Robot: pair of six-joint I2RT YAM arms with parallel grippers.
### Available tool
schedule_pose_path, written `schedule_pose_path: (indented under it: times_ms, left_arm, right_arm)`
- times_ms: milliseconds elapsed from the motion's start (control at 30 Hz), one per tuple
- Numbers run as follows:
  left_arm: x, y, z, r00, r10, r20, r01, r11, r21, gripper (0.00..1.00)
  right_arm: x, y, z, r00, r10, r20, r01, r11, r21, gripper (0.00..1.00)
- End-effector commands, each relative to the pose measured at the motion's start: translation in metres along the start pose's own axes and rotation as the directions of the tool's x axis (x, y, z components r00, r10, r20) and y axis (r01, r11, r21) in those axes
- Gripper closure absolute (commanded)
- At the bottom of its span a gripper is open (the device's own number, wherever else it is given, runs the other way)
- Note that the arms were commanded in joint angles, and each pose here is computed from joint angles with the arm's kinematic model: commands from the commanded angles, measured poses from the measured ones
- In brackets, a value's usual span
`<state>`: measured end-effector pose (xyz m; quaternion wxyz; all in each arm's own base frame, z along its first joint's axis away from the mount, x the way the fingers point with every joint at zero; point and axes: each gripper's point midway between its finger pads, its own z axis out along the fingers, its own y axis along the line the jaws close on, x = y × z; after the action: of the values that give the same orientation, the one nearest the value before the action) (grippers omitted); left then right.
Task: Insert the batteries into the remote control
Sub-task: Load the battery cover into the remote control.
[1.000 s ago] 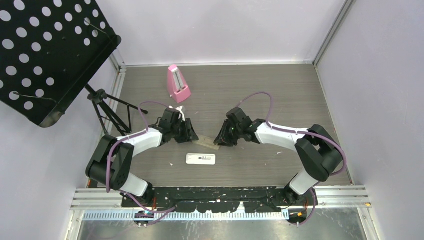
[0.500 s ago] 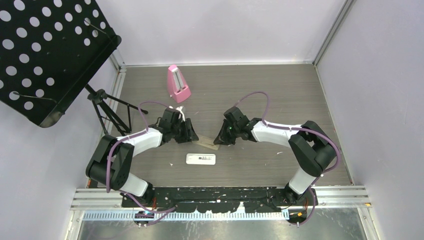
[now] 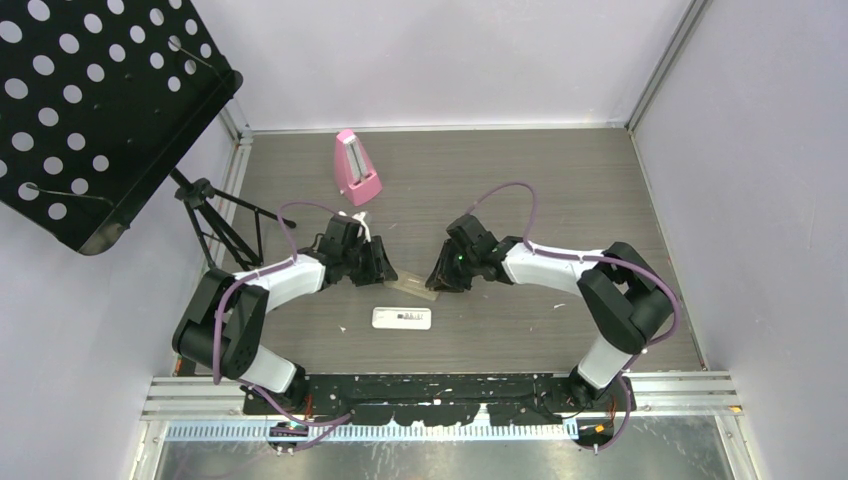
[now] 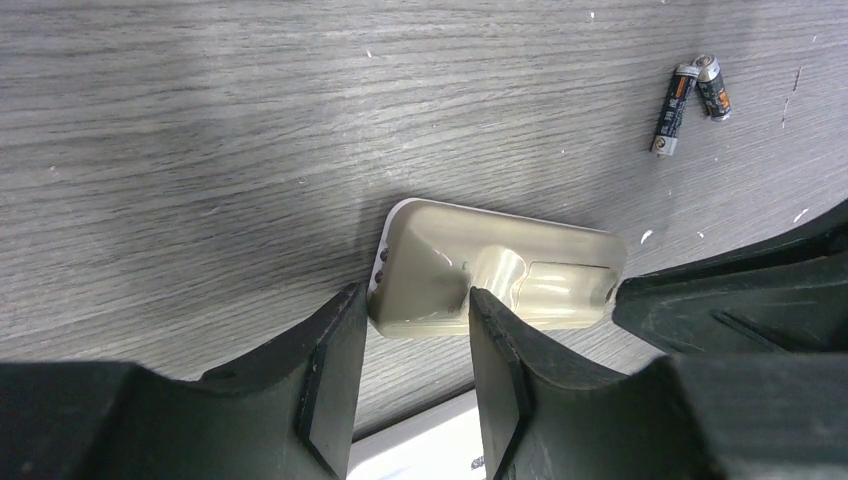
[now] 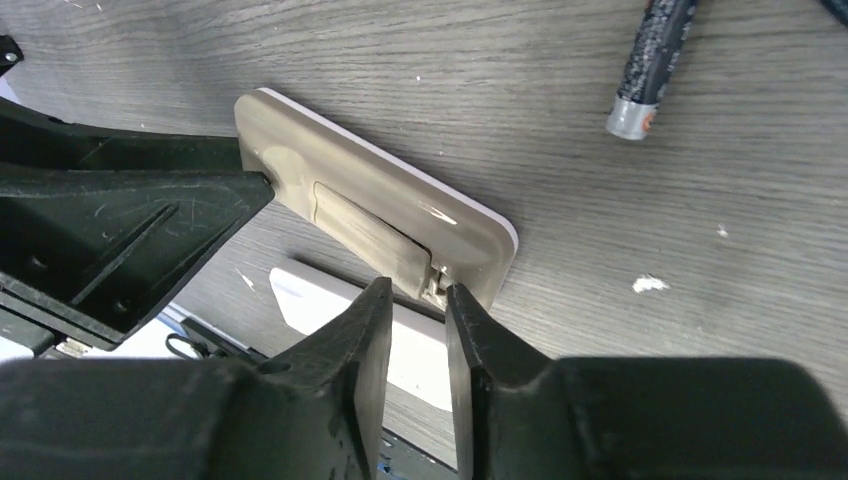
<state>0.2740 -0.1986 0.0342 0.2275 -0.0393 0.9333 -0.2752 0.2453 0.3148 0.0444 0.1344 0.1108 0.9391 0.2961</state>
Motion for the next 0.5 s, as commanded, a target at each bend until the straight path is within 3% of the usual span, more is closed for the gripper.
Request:
schedule_pose_path:
  times_ms: [0,133,300,467]
  left_arm:
    - [-0.013,-0.009,-0.003,0.999,0.025,0.034,-0.025,1.0,0.014,0.56]
    - [-0.013,-0.008,-0.003,0.999,0.023,0.033,-0.023,1.0,0.006,0.56]
    - [-0.014,-0.009,-0.003,0.999,0.02,0.035,-0.021,1.0,0.008,0.56]
    - [-0.013,-0.008,-0.004,0.999,0.02,0.034,-0.02,1.0,0.007,0.56]
  right_arm:
    - [-0.019,0.02,-0.026,0.995,-0.048,0.091,0.051,0.998,-0.028,0.65]
    - [-0.024,0.031,-0.038,0.991,-0.068,0.118,0.075,0.995,-0.059,0.62]
    - [-0.017,0.041,-0.03,0.994,-0.076,0.072,0.084,0.989,-0.119,0.79]
    - [-0.011,0.041,-0.011,0.998,-0.063,0.028,0.066,0.988,-0.139,0.81]
